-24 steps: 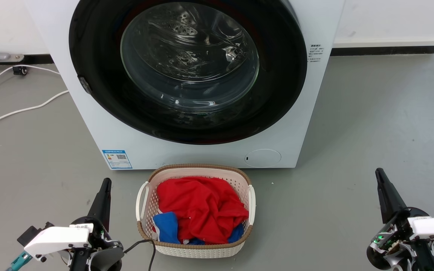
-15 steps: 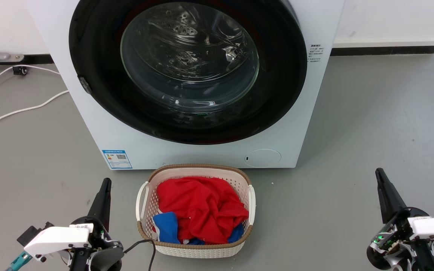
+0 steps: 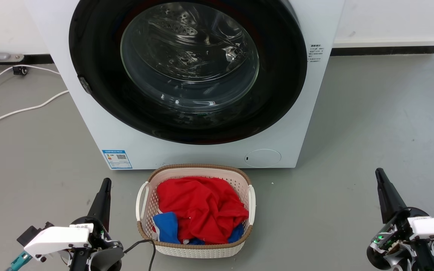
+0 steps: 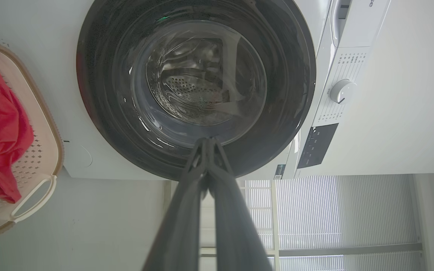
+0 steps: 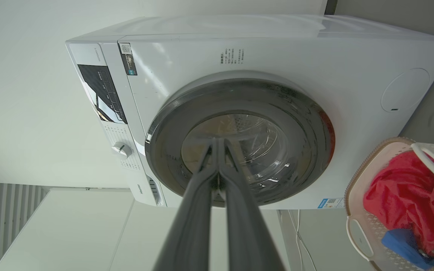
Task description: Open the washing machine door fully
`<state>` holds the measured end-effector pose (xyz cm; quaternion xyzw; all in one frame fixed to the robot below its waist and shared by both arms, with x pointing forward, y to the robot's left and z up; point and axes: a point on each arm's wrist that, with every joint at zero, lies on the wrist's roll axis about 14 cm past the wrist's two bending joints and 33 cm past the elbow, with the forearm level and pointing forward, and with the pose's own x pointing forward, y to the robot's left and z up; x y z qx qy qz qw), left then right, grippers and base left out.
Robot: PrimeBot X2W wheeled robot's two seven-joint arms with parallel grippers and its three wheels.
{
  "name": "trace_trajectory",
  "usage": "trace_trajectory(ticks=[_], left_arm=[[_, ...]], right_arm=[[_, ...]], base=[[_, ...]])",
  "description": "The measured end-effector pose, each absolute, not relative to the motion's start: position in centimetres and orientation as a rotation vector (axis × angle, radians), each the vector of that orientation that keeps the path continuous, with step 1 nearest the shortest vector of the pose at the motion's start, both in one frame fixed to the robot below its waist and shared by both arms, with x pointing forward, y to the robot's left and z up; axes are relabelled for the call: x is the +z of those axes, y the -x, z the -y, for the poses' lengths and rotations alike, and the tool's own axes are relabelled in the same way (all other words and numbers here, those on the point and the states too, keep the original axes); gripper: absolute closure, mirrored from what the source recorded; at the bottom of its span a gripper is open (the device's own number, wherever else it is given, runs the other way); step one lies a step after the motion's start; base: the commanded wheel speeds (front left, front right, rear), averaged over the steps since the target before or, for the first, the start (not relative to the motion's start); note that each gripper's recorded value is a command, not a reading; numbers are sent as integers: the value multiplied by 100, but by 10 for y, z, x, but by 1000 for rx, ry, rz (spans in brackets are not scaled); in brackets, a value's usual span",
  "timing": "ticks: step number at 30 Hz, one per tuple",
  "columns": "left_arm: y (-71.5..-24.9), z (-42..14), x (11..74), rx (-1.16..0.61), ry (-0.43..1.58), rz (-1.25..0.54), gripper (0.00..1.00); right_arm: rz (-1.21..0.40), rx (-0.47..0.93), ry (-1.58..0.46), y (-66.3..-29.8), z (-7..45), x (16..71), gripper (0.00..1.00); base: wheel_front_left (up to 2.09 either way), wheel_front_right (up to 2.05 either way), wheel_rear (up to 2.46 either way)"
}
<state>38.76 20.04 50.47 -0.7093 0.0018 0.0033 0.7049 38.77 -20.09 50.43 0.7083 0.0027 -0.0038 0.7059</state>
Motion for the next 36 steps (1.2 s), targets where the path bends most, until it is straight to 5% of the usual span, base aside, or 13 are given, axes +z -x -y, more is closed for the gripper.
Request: trace_trajectory(ticks=[10,11,36], left_arm=[[-388,-200,505,7,1576,-4,100],[-387,-200,503,11,1576,-7,0],[-380,-181,510,-13,1410,5,0]], right_arm=[[-7,-8,-1574,-388,201,504,100],[-9,-11,-1575,-387,201,503,0],[-5,-30,-1358,-374,196,500,0]], base=[[0,0,0],[0,0,0],[0,0,0]])
